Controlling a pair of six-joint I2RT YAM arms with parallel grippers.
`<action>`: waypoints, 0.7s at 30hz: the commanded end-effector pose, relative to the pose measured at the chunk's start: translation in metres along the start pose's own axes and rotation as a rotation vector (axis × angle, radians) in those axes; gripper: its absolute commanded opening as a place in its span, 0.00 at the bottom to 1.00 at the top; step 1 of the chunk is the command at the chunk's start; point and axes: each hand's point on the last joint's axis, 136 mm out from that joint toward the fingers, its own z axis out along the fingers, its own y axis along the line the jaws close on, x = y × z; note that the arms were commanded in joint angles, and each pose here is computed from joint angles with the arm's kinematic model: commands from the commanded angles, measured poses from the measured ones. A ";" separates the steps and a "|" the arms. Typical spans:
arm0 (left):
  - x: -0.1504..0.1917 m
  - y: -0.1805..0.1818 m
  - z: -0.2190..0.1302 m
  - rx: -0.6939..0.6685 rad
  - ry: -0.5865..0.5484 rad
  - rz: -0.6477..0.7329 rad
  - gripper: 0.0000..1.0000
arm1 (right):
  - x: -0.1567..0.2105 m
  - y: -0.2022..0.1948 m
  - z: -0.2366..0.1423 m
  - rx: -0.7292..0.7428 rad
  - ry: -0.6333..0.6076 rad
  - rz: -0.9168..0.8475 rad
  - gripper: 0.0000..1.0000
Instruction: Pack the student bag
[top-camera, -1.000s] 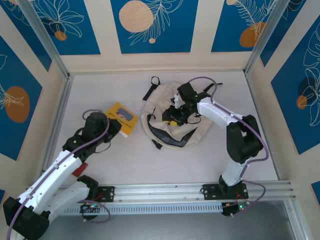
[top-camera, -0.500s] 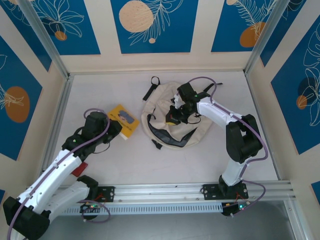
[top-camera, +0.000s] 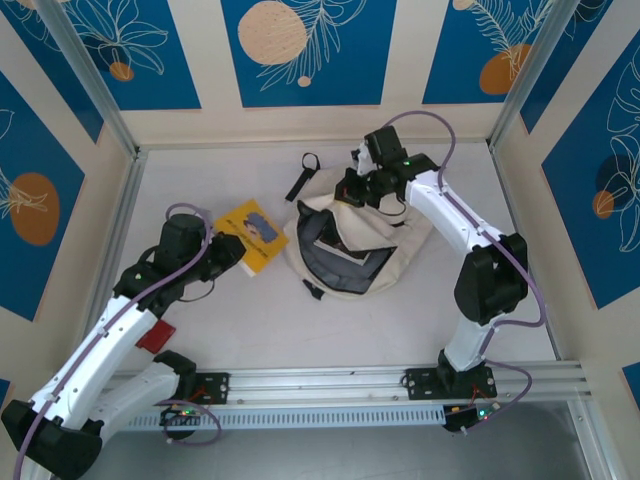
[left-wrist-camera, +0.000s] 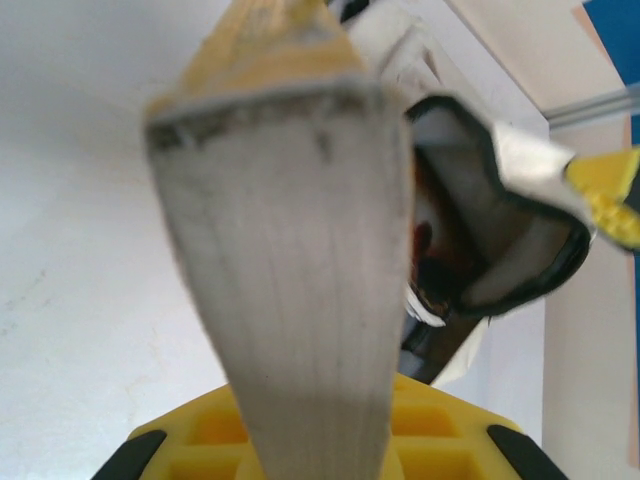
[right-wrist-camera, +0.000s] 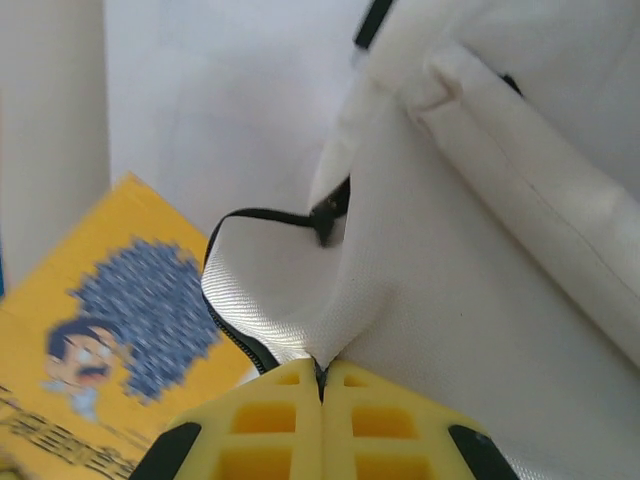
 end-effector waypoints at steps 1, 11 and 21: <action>-0.008 -0.041 -0.015 0.161 -0.001 0.072 0.00 | -0.025 0.017 -0.013 -0.034 -0.059 0.002 0.00; -0.009 -0.065 -0.025 0.270 0.008 0.104 0.00 | -0.053 0.035 -0.015 -0.106 -0.078 0.012 0.00; 0.016 -0.101 -0.004 0.475 0.163 0.091 0.00 | -0.046 0.039 -0.017 -0.136 -0.051 0.013 0.00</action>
